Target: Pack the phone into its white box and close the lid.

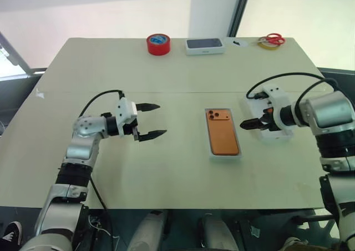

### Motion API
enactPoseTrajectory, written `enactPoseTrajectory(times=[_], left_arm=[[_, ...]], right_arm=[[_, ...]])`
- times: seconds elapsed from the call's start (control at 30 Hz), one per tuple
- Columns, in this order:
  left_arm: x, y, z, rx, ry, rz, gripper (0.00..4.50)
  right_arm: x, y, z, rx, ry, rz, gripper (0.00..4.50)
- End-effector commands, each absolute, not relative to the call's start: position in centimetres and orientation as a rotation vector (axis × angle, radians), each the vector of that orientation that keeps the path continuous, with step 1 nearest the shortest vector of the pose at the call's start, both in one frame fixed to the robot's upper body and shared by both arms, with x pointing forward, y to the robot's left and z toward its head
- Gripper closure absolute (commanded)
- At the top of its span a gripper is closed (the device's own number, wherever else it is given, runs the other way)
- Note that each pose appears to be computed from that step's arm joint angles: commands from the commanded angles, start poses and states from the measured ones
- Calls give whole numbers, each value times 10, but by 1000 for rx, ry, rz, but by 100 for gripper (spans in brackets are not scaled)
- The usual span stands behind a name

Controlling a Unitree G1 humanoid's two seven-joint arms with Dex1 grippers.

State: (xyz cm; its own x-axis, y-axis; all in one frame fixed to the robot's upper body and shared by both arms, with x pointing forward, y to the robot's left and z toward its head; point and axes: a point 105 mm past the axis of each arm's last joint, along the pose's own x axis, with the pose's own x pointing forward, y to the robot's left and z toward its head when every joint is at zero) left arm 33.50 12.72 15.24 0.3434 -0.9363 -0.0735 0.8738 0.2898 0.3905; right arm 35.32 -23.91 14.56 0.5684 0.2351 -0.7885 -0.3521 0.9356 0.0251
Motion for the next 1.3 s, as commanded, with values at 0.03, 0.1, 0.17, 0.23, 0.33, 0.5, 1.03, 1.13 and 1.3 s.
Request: enactPoseTrajectory(times=[0.03, 0.1, 0.17, 0.23, 0.33, 0.5, 1.03, 1.13, 1.3], left_arm=[[331, 136, 168, 418, -258, -1191, 2], [329, 138, 169, 421, -262, -1190, 2], [329, 140, 170, 421, -265, -1190, 2], [328, 140, 170, 419, -268, -1194, 2], [327, 138, 169, 420, -274, -1201, 2], [327, 133, 169, 411, -285, -1201, 2], [329, 130, 169, 348, -256, -1178, 26], [329, 130, 167, 322, -237, -1177, 139], [334, 131, 171, 260, -242, -1130, 405]], right_arm=[[357, -239, 157, -110, 900, 304, 0], [355, -237, 154, -118, 923, 294, 0], [352, -234, 151, -121, 942, 298, 0], [354, -234, 150, -119, 946, 276, 0], [358, -239, 145, -116, 951, 240, 0], [359, -244, 133, -111, 973, 197, 0], [374, -246, 134, -72, 891, 104, 449], [386, -247, 154, -79, 759, 105, 450], [402, -205, 204, 9, 405, 322, 450]])
